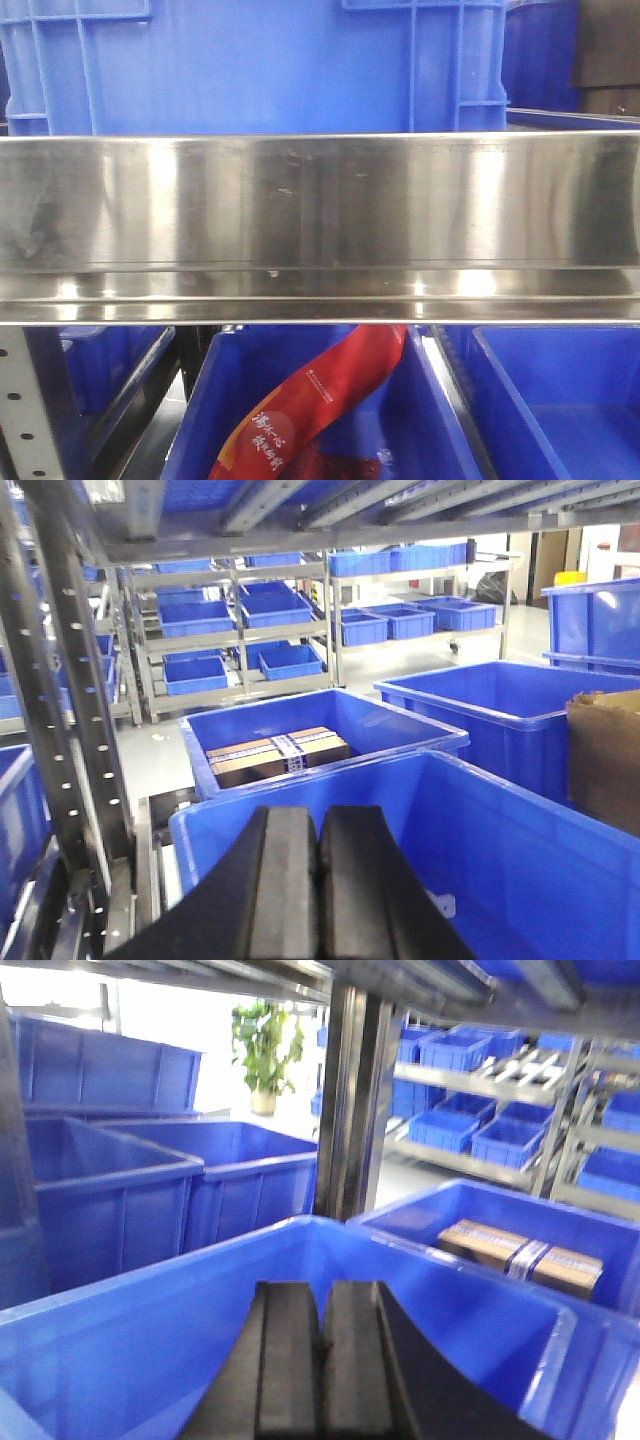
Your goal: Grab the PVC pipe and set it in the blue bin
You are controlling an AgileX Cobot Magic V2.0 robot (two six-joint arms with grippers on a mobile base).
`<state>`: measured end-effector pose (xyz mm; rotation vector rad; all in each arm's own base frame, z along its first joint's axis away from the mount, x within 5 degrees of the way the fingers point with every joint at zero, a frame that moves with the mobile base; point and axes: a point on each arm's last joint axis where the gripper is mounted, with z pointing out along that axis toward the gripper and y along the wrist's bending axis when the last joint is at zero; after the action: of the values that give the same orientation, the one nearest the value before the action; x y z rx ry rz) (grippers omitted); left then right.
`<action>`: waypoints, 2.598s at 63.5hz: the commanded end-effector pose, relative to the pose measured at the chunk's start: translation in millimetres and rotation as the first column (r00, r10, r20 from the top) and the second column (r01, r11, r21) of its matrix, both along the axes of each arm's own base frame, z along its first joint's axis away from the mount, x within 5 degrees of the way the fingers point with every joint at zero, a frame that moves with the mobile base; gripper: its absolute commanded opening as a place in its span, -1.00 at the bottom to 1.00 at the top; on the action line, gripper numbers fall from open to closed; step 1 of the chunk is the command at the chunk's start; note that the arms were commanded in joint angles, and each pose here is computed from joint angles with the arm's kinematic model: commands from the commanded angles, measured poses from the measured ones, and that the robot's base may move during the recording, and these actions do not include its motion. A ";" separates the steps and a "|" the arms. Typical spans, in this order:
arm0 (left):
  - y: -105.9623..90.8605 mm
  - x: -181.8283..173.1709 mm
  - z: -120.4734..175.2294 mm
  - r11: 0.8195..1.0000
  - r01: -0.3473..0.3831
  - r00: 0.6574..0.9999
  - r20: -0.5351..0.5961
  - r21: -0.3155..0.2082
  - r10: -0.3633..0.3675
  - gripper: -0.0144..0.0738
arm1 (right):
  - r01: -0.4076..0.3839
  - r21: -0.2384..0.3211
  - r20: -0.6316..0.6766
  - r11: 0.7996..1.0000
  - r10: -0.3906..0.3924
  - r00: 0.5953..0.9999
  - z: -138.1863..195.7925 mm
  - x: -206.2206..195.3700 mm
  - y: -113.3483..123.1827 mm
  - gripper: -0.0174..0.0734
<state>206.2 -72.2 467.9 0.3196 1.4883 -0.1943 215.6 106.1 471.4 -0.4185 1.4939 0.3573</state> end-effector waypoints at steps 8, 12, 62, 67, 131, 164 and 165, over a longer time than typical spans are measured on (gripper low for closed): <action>8.1 -23.1 -10.0 1.000 -0.003 1.000 0.011 0.017 0.003 -0.92 | 0.064 -0.003 0.026 0.998 -0.064 0.998 -7.7 -22.6 -24.3 -0.97; 10.2 -28.9 -13.9 1.000 -0.003 1.000 0.011 0.017 0.003 -0.92 | 0.099 0.001 0.031 0.995 -0.099 0.995 -14.9 -29.2 -33.7 -0.97; 17.9 -50.5 -33.9 1.000 -0.003 1.000 -0.020 0.014 0.003 -0.92 | 0.327 0.053 0.009 0.943 -0.328 0.945 -69.7 -103.3 -89.2 -0.97; 19.2 -54.0 -32.1 1.000 -0.003 1.000 -0.010 0.010 0.003 -0.92 | 0.332 0.055 -0.010 0.942 -0.332 0.943 -78.2 -104.7 -89.8 -0.97; 54.3 -113.1 -73.5 0.989 -0.141 0.990 -0.030 -0.035 0.140 -0.92 | 0.326 0.036 -0.072 0.945 -0.323 0.944 -155.5 -142.2 -92.5 -0.97; 70.3 -155.2 -143.5 0.953 -0.293 0.955 -0.067 -0.080 0.289 -0.92 | 0.359 0.041 -0.073 0.933 -0.355 0.932 -180.2 -135.7 -95.1 -0.97; 70.3 -156.0 -145.4 0.952 -0.295 0.955 -0.068 -0.084 0.290 -0.92 | 0.359 0.040 -0.076 0.933 -0.355 0.932 -181.3 -135.6 -95.0 -0.97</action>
<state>55.7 -2.4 331.4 0.0445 1.5710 -0.0218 80.0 12.7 292.4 -0.1019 1.6141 0.1360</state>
